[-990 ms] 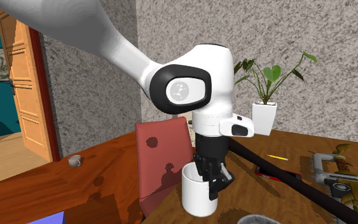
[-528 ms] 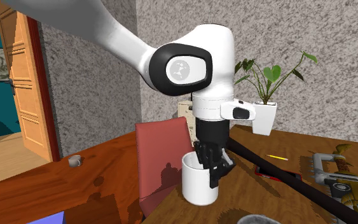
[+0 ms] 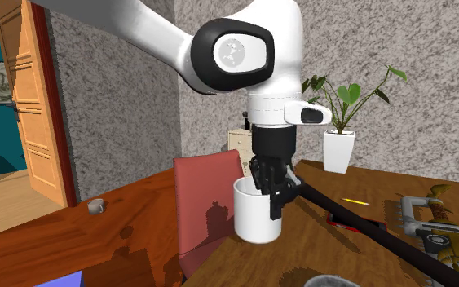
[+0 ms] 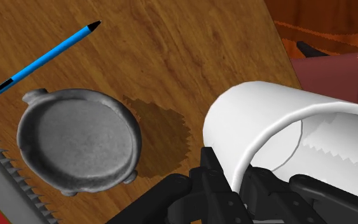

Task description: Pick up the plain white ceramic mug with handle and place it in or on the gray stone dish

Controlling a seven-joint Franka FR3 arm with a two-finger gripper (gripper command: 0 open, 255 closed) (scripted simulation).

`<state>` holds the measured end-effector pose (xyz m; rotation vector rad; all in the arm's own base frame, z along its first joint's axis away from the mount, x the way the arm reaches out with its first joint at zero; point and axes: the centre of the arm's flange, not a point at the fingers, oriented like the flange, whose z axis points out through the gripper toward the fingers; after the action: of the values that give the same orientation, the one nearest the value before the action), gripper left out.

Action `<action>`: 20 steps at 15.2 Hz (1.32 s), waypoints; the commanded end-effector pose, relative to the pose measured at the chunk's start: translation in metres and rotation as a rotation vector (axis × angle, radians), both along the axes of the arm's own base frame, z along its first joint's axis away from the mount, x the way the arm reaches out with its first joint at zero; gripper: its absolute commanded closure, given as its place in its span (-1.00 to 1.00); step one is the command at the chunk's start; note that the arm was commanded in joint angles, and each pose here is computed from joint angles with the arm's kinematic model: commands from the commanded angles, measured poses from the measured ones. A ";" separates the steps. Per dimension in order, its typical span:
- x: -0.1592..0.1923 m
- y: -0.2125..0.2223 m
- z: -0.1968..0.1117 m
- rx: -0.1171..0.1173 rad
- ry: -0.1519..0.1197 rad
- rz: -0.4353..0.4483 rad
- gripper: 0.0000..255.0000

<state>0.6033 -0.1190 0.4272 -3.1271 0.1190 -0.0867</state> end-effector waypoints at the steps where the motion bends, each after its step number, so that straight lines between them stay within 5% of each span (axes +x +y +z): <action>1: -0.001 -0.001 0.010 0.000 0.000 0.000 1.00; 7: -0.001 -0.001 0.041 0.000 0.000 0.000 1.00; 20: 0.036 -0.167 0.062 0.000 0.000 0.000 1.00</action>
<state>0.6369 -0.2745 0.4890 -3.1271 0.1209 -0.0861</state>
